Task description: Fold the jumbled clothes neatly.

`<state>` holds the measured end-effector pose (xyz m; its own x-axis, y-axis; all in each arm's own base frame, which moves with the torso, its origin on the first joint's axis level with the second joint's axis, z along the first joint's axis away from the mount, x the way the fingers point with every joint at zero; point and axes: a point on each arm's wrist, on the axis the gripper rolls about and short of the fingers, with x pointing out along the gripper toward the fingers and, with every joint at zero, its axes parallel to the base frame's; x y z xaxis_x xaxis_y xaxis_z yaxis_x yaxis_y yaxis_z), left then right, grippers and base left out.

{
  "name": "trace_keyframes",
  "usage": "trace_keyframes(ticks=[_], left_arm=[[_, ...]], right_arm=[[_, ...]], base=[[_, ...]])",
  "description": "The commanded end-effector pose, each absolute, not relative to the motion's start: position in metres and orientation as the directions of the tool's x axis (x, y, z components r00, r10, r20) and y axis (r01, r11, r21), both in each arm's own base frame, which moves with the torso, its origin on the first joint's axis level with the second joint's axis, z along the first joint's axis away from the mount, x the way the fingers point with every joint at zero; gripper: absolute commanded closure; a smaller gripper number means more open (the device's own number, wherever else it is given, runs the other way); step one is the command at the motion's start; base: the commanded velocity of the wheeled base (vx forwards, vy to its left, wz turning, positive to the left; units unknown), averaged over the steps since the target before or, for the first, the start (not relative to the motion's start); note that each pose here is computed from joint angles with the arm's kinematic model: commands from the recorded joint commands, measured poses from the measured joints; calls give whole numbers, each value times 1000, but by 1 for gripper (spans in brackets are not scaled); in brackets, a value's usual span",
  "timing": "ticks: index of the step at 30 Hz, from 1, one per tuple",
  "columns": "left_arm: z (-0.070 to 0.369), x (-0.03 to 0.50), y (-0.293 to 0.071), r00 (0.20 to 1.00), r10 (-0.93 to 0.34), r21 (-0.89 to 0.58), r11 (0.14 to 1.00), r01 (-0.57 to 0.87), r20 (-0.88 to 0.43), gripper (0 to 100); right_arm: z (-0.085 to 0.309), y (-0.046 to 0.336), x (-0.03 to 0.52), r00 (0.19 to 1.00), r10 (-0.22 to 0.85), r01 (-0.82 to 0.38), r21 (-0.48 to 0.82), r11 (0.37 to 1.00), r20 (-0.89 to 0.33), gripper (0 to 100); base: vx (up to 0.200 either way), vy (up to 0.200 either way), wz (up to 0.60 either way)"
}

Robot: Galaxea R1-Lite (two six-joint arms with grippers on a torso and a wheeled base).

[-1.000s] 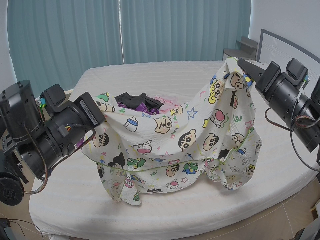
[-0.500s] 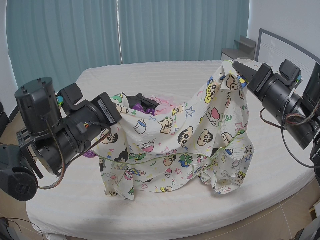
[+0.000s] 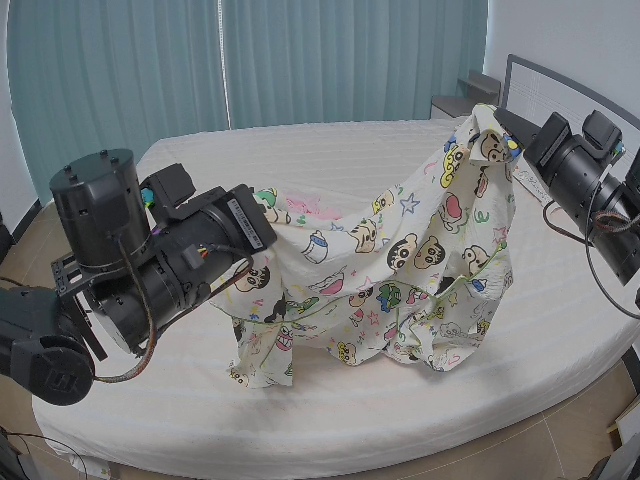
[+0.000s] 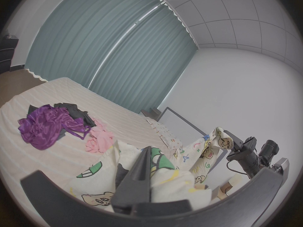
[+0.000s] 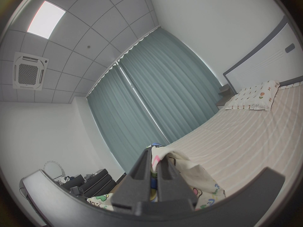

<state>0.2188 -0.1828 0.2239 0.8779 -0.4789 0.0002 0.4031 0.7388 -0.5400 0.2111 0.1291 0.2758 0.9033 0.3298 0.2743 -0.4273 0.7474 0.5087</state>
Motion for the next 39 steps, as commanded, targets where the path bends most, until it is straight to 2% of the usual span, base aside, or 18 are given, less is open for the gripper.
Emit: trace_keyframes(ticks=[1,30,39], left_arm=[[220,217,-195,861,-509,-538,728,425,-9,100],[228,227,-216,850,-523,-551,693,464,57,100],[221,227,-215,857,-515,-549,707,446,33,100]], right_arm=[[282,119,210,908,299,-414,508,756,294,100],[297,102,208,905,247,-401,500,767,347,100],[294,101,207,908,247,-395,501,770,338,100]], base=[[0,-200,0],[0,-200,0],[0,-156,0]])
